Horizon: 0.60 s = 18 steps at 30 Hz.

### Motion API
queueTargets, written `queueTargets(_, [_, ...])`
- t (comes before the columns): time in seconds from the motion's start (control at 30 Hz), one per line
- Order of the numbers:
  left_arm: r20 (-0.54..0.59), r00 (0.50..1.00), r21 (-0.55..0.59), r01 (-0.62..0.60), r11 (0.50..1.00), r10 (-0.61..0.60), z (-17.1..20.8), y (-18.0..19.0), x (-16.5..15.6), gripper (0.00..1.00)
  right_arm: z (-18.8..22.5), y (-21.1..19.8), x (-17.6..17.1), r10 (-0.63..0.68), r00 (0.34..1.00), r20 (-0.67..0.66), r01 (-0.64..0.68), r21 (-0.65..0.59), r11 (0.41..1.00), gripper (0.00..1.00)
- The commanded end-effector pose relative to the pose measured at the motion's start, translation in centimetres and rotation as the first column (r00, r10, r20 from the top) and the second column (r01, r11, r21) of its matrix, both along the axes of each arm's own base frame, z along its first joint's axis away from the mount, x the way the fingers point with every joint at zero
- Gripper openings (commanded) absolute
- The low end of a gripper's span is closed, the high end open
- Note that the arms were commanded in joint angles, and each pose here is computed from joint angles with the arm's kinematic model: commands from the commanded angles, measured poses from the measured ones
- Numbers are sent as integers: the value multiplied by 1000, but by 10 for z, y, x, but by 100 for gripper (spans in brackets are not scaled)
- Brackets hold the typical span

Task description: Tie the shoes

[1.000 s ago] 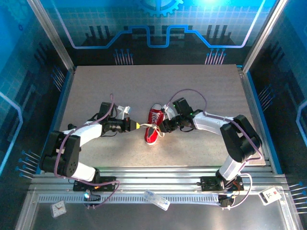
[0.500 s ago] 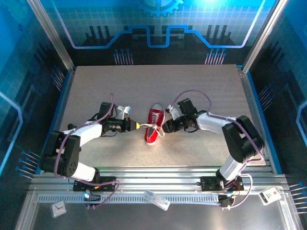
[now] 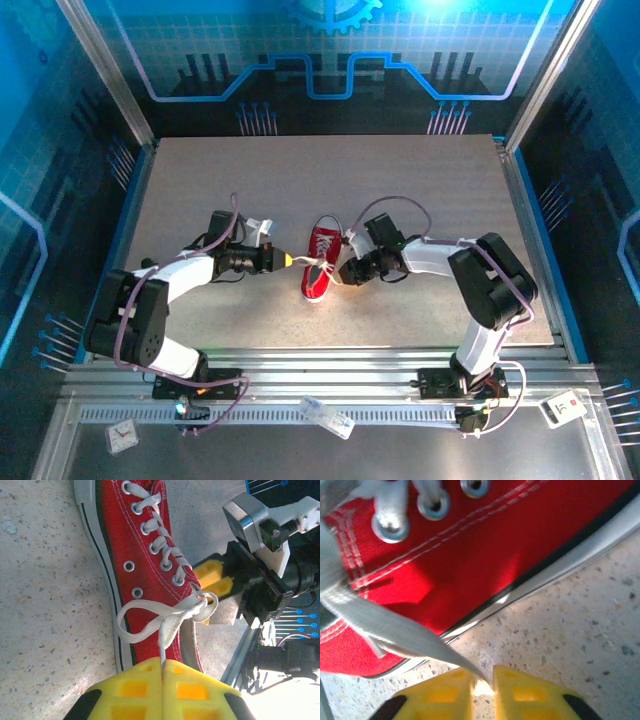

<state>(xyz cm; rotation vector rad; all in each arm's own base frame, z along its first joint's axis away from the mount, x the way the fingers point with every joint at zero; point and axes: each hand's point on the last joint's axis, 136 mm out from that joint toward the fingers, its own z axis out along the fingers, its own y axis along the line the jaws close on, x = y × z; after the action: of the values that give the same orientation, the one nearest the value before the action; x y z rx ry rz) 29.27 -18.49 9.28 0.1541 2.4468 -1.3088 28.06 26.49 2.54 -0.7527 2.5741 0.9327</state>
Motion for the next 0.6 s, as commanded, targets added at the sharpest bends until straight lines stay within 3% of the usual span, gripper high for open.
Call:
queueTargets(0.0, [27,999,-19,28,999,-28,9,-6,5,0,13,9,6,24,997,74,-26,21,999,3])
queueTargets(0.33, [18,999,-11,28,1000,-27,8,-7,8,0,51,3,-10,49,971,235,-57,27,998,0])
queueTargets(0.57, [-8,1000,8,24,1000,-24,1,-10,11,0,58,19,-32,169,959,228,-180,28,983,0])
